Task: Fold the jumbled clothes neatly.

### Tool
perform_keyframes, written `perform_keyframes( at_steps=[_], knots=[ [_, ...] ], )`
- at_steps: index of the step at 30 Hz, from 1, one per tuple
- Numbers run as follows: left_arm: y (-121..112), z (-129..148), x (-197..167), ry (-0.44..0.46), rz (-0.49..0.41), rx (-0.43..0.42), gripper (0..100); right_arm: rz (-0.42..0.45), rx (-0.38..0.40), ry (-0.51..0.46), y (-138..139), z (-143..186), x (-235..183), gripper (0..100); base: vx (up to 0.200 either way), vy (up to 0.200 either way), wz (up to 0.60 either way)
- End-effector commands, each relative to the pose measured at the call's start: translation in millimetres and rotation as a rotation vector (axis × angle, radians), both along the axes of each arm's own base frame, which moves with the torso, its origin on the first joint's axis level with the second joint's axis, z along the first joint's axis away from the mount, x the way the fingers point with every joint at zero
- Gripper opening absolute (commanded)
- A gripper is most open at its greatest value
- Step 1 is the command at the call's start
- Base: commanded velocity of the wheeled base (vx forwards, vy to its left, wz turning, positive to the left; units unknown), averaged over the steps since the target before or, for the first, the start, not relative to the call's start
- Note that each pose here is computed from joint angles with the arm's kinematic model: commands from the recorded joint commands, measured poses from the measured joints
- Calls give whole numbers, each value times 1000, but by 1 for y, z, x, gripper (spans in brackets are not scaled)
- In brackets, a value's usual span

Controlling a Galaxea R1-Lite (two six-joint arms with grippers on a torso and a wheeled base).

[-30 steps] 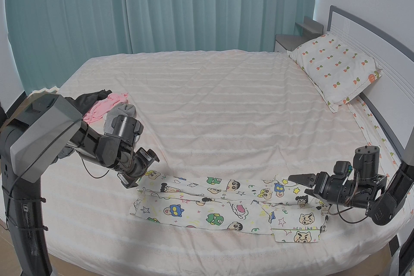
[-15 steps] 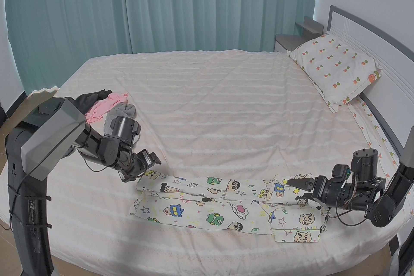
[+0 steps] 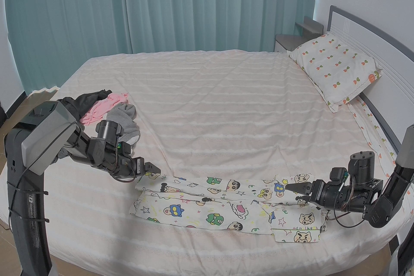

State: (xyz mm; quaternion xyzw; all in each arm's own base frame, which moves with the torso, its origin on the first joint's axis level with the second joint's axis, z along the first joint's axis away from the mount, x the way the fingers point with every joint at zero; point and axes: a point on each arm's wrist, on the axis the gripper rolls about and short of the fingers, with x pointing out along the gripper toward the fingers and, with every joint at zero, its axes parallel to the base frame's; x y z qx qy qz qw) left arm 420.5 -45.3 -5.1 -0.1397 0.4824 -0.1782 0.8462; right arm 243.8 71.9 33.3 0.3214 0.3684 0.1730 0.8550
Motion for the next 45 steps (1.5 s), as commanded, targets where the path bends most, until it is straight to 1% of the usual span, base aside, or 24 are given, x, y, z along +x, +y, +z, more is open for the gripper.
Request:
perform_keyframes(
  at_steps=[1, 6, 10, 16, 22, 23, 31, 36, 37, 39, 41, 43, 45],
  knots=[
    [-2, -17, -1, 31, -29, -2, 100, 17, -5, 19, 4, -8, -1, 100, 0, 0, 0],
    [-4, -15, 1, 21, -41, -14, 100, 21, -4, 4, 4, -12, -3, 100, 0, 0, 0],
    [-7, -15, 2, -17, -38, -24, 100, 20, 2, -25, 4, -17, -4, 100, 0, 0, 0],
    [-13, -15, 2, -40, -17, -51, 100, 24, 8, -34, 4, -19, -5, 100, 0, 0, 0],
    [-13, -20, -3, -21, -16, -50, 100, 22, 8, -35, 4, -19, -4, 100, 0, 0, 0],
    [-13, -19, -3, -23, -16, -50, 0, 22, 8, -35, 4, -19, -4, 100, 0, 0, 0],
    [-8, -18, -4, -17, -4, -51, 0, 22, 7, -32, 4, -19, -4, 100, 0, 0, 0],
    [-8, -8, -4, -40, -4, -52, 0, 28, 8, -29, 5, -19, -5, 100, 0, 0, 0],
    [-10, -1, -4, -59, -5, -54, 0, 36, 8, -29, 6, -19, -6, 100, 0, 0, 0],
    [-12, 4, -3, -74, 1, -59, 0, 36, 8, -27, 6, -20, -6, 100, 0, 0, 0],
    [-15, 13, 1, -114, 21, -79, 0, 37, 8, -27, 7, -20, -6, 100, 0, 0, 0],
    [-17, 16, 3, -137, 30, -90, 0, 37, 8, -27, 7, -20, -6, 100, 0, 0, 0],
    [-25, 23, 8, -203, 80, -119, 0, 37, 8, -27, 7, -20, -6, 100, 0, 0, 0]
  ],
)
